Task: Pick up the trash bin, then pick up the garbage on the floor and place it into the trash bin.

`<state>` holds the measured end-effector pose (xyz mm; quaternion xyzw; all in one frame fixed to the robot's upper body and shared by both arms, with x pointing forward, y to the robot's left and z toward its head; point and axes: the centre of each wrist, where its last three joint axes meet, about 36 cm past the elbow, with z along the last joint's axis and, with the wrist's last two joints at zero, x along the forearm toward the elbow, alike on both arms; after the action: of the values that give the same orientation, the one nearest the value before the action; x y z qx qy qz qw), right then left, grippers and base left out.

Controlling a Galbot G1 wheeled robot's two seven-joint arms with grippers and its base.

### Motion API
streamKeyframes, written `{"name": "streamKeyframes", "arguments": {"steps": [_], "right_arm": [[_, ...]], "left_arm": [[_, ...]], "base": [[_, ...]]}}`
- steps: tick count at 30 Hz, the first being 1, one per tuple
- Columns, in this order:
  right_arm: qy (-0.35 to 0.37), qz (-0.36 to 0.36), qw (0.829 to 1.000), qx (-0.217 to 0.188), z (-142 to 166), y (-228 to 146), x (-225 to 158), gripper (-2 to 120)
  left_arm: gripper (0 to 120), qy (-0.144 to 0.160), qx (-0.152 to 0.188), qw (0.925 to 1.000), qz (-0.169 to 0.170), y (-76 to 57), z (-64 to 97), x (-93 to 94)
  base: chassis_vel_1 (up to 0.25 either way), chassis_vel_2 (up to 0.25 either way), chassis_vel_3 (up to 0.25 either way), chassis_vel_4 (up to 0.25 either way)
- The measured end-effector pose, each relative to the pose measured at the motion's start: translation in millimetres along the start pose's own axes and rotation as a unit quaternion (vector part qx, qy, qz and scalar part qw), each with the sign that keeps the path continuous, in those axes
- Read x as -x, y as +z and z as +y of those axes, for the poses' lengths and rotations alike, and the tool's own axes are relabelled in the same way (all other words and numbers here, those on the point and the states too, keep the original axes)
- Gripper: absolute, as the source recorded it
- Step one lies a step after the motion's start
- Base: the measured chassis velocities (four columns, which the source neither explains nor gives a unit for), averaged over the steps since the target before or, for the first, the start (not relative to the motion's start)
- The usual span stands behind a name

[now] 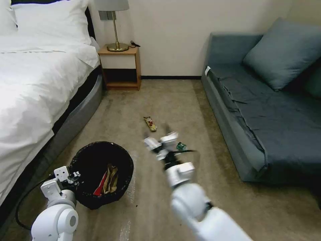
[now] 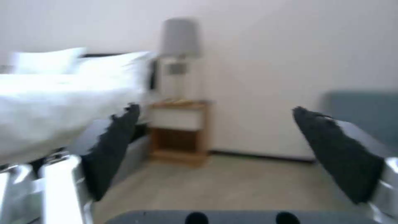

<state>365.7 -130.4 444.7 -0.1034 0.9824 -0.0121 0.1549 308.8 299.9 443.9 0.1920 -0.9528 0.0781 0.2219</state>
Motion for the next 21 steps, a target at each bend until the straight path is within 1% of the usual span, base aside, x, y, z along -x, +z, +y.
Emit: {"name": "streamKeyframes", "arguments": {"steps": [2,3,4,5,6,7,8,10,14,21], "right_arm": [[0.039,0.002,0.999,-0.030,-20.4,-6.2,-19.2,99],[0.039,0.002,0.999,-0.030,-20.4,-6.2,-19.2,99],[0.059,0.006,0.997,-0.050,-27.7,-7.5,-32.9,100],[0.069,0.012,0.996,-0.060,-29.5,-7.7,-41.7,100],[0.069,0.012,0.996,-0.060,-29.5,-7.7,-41.7,100],[0.080,0.021,0.994,-0.067,-30.6,-8.6,-52.3,100],[0.087,0.031,0.994,-0.067,-29.3,-8.4,-59.6,100],[0.090,0.036,0.993,-0.065,-28.1,-7.7,-62.4,100],[0.091,0.054,0.993,-0.056,-14.9,-3.0,-73.1,100],[0.084,0.061,0.993,-0.052,-10.3,2.3,-75.0,100]], "left_arm": [[3,0.000,-0.001,1.0000,0.000,0.5,0.3,1.3],[3,0.000,-0.001,1.0000,0.000,0.5,0.3,1.3],[3,0.000,-0.001,1.0000,0.000,1.0,0.9,2.4],[3,0.000,-0.001,1.0000,0.001,1.4,1.4,3.4],[3,0.000,-0.001,1.0000,0.001,1.4,1.4,3.4],[3,0.000,-0.001,1.0000,0.000,1.4,1.9,4.3],[3,0.000,-0.002,1.0000,0.000,1.1,2.1,5.0],[3,0.001,-0.002,1.0000,0.000,0.9,2.2,5.4],[3,0.002,-0.004,1.0000,-0.001,0.2,2.0,6.1],[3,0.002,-0.005,1.0000,-0.002,-0.5,2.1,5.0]], "base": [[0.000,0.000,0.000,0.000],[0.000,0.000,0.000,0.000],[0.000,0.000,0.000,0.000],[0.000,0.000,0.000,0.000],[0.000,0.000,0.000,0.000],[0.000,0.000,0.000,0.000],[0.000,0.000,0.000,0.000],[0.000,0.000,0.000,0.000],[0.000,0.000,0.000,0.000],[0.000,0.000,0.000,0.000]]}}
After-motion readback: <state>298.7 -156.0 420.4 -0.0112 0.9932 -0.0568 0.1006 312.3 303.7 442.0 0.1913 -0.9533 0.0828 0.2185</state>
